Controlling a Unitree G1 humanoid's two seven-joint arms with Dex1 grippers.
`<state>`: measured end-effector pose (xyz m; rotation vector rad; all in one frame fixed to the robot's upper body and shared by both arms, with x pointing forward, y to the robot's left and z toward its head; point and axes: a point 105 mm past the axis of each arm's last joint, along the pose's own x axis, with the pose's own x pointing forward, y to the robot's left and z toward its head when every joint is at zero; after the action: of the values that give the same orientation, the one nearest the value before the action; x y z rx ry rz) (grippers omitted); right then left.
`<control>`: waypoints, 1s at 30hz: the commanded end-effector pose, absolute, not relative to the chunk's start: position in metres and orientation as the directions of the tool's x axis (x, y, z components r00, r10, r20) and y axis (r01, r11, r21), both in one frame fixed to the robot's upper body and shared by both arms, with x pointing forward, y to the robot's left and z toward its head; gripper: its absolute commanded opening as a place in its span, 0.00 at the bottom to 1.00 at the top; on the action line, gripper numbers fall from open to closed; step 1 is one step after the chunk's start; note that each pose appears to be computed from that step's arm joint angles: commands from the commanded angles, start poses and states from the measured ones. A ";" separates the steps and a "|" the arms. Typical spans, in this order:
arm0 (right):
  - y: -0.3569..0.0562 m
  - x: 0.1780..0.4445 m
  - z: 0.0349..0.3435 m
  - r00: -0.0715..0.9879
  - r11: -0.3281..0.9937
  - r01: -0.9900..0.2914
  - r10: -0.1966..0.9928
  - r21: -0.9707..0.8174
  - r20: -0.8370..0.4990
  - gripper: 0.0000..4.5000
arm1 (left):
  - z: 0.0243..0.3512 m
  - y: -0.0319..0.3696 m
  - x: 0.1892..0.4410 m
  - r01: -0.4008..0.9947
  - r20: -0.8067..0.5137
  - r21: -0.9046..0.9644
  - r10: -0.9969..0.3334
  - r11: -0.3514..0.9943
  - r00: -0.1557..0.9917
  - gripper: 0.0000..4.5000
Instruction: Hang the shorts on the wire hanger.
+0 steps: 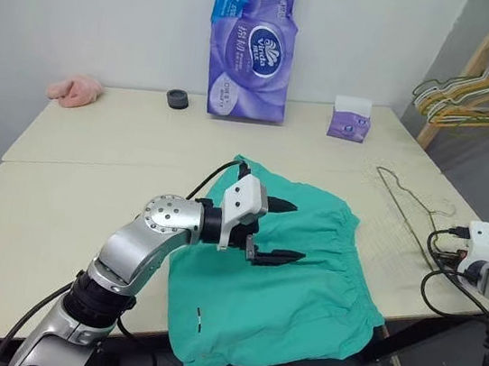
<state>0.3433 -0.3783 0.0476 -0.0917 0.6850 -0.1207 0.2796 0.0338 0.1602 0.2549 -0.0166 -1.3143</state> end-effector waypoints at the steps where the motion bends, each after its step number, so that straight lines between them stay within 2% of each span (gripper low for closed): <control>1: -0.373 0.339 0.037 0.750 0.989 0.065 -0.136 -0.133 -0.647 0.01 | 0.174 0.047 0.308 0.885 -0.058 0.249 -0.906 0.394 0.419 1.00; 4: -0.367 0.344 0.049 0.788 0.979 0.001 -0.127 -0.205 -0.603 0.01 | 0.174 0.062 0.326 0.841 -0.050 0.244 -0.860 0.482 0.508 1.00; 8: -0.345 0.351 0.078 0.857 0.940 -0.130 -0.054 -0.317 -0.513 0.01 | 0.177 0.082 0.344 0.790 -0.034 0.230 -0.806 0.569 0.591 1.00; 14: -0.296 0.352 0.120 0.910 0.833 -0.305 0.111 -0.462 -0.400 0.01 | 0.189 0.109 0.363 0.767 -0.023 0.166 -0.775 0.620 0.631 1.00; 16: -0.277 0.351 0.136 0.915 0.735 -0.369 0.182 -0.569 -0.359 0.01 | 0.189 0.123 0.370 0.770 -0.041 0.085 -0.770 0.632 0.637 1.00; 19: -0.253 0.349 0.155 0.909 0.592 -0.416 0.278 -0.690 -0.309 0.01 | 0.183 0.138 0.374 0.780 -0.095 0.000 -0.777 0.626 0.623 1.00; 24: -0.226 0.344 0.174 0.876 0.427 -0.430 0.412 -0.795 -0.252 0.01 | 0.186 0.141 0.377 0.786 -0.104 -0.065 -0.787 0.615 0.608 1.00; 27: -0.211 0.339 0.182 0.838 0.351 -0.438 0.492 -0.828 -0.235 0.01 | 0.180 0.134 0.368 0.819 -0.138 -0.132 -0.828 0.559 0.543 1.00; 30: -0.191 0.332 0.187 0.787 0.259 -0.430 0.578 -0.865 -0.218 0.01 | 0.164 0.127 0.347 0.863 -0.212 -0.197 -0.880 0.464 0.425 1.00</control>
<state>0.3378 -0.2077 0.1657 -1.0391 -0.0310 0.6415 0.3598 0.1343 0.1602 -0.0792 0.2847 -1.0034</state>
